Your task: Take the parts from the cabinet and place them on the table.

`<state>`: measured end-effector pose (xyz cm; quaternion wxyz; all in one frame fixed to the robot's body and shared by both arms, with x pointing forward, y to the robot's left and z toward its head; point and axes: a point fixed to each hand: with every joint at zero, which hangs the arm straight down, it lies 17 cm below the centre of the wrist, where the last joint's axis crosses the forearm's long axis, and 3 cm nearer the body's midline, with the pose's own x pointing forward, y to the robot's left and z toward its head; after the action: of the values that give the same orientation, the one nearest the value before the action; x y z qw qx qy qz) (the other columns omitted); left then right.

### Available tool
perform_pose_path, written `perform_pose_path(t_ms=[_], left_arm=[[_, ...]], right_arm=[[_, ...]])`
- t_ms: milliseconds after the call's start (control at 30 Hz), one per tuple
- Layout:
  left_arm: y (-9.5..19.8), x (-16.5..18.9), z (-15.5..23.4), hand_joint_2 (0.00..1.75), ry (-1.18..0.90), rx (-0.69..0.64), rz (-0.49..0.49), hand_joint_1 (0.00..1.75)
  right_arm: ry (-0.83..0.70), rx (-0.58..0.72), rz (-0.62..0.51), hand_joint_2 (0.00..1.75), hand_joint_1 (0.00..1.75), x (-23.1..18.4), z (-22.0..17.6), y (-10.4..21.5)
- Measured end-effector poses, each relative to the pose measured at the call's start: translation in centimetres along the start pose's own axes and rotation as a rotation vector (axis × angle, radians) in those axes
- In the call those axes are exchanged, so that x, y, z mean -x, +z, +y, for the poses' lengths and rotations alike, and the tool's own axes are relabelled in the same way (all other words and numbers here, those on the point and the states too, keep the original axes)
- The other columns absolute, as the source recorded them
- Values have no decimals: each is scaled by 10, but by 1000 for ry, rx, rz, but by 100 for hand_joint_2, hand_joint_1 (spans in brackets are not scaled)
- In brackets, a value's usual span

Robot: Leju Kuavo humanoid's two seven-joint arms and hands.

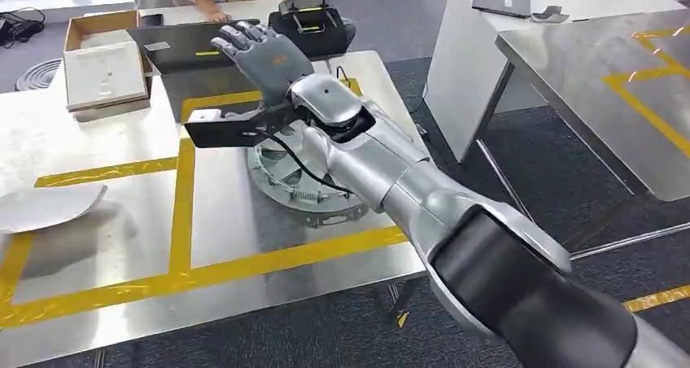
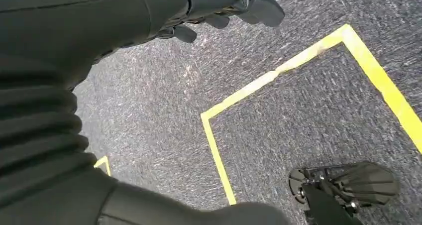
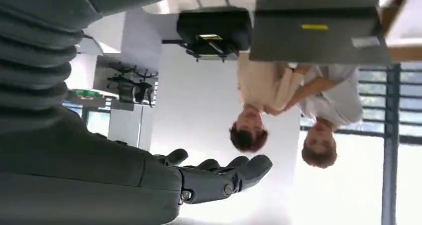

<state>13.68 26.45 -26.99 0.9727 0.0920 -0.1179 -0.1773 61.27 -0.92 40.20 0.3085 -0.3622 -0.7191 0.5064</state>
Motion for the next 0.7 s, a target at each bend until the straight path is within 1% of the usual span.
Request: perform_pose_path(t_ms=[100, 233, 400, 567, 700], left_arm=[[0, 2, 1, 0, 0, -2, 10, 0], [0, 1, 0, 0, 0, -4, 14, 0], [0, 4, 0, 0, 1, -8, 24, 0], [0, 5, 1, 0, 2, -15, 31, 0], [0, 10, 0, 0, 3, -17, 43, 0]], right_arm=[[-18, 64, 3, 0, 0, 3, -27, -2], [-41, 124, 28, 0, 0, 20, -54, 0], [-77, 165, 50, 0, 0, 41, -61, 8], [-85, 224, 51, 0, 0, 49, -80, 12], [-90, 241, 49, 0, 0, 55, -75, 18]])
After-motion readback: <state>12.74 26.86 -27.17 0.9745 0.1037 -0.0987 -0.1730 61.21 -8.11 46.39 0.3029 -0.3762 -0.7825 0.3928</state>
